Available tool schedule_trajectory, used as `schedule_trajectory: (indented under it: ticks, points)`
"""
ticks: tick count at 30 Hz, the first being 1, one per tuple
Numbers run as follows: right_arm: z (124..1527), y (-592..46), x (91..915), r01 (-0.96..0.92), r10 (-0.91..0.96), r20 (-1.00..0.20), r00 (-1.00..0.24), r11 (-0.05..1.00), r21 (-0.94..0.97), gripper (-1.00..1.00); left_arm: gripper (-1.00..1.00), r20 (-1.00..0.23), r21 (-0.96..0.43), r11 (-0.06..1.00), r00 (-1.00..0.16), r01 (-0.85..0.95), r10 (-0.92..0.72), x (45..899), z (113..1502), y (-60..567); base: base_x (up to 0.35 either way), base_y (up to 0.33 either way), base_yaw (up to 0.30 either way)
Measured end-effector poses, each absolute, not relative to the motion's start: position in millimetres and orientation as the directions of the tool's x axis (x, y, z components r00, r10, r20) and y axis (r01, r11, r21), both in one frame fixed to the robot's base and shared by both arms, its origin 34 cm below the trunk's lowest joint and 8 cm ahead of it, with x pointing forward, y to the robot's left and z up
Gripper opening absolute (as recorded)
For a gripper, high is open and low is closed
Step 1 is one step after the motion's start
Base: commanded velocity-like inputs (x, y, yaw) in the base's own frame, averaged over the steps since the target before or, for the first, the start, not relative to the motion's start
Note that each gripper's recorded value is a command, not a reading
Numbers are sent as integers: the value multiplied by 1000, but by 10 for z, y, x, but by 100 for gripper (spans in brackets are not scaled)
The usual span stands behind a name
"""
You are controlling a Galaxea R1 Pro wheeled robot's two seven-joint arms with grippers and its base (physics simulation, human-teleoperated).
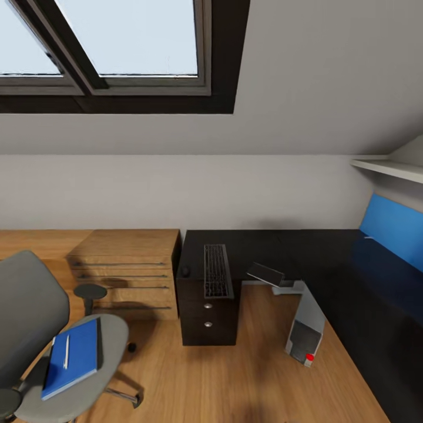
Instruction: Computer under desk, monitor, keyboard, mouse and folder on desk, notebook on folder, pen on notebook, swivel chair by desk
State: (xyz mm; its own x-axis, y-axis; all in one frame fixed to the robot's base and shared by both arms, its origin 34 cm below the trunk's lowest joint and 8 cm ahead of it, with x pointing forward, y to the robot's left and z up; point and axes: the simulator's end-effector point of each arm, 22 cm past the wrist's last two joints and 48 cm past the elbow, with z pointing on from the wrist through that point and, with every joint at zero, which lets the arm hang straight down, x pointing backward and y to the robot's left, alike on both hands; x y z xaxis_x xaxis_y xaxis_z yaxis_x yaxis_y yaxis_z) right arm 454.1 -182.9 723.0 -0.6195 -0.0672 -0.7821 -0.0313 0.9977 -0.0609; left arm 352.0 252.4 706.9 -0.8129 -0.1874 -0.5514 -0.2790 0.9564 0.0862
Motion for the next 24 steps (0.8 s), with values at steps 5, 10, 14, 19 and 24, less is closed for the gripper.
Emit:
schedule_trajectory:
  ticks: [5,10,14,19,24]
  points:
    - [7228,-1829,4545,-31,-67,-782,-620,998,-61,100,100,-551,86,956,-813,-280,-188,3524,7068,2520,113,1,0]
    - [7228,-1830,4545,-31,-68,-782,-620,998,-62,100,100,-551,87,957,-813,-278,-187,3526,7069,2516,10,0,0]
    - [7228,-1830,4545,-31,-67,-782,-620,998,-61,100,100,-552,87,957,-813,-277,-185,3528,7070,2513,2,0,0]
    - [7228,-1842,4547,-29,-66,-782,-620,998,-62,100,100,-569,72,958,-800,-279,-190,3609,7124,2482,0,0,0]
    - [7255,-1844,4589,-23,-61,-787,-613,998,-60,100,100,-636,0,960,-741,-280,-216,3987,7420,2299,0,0,0]
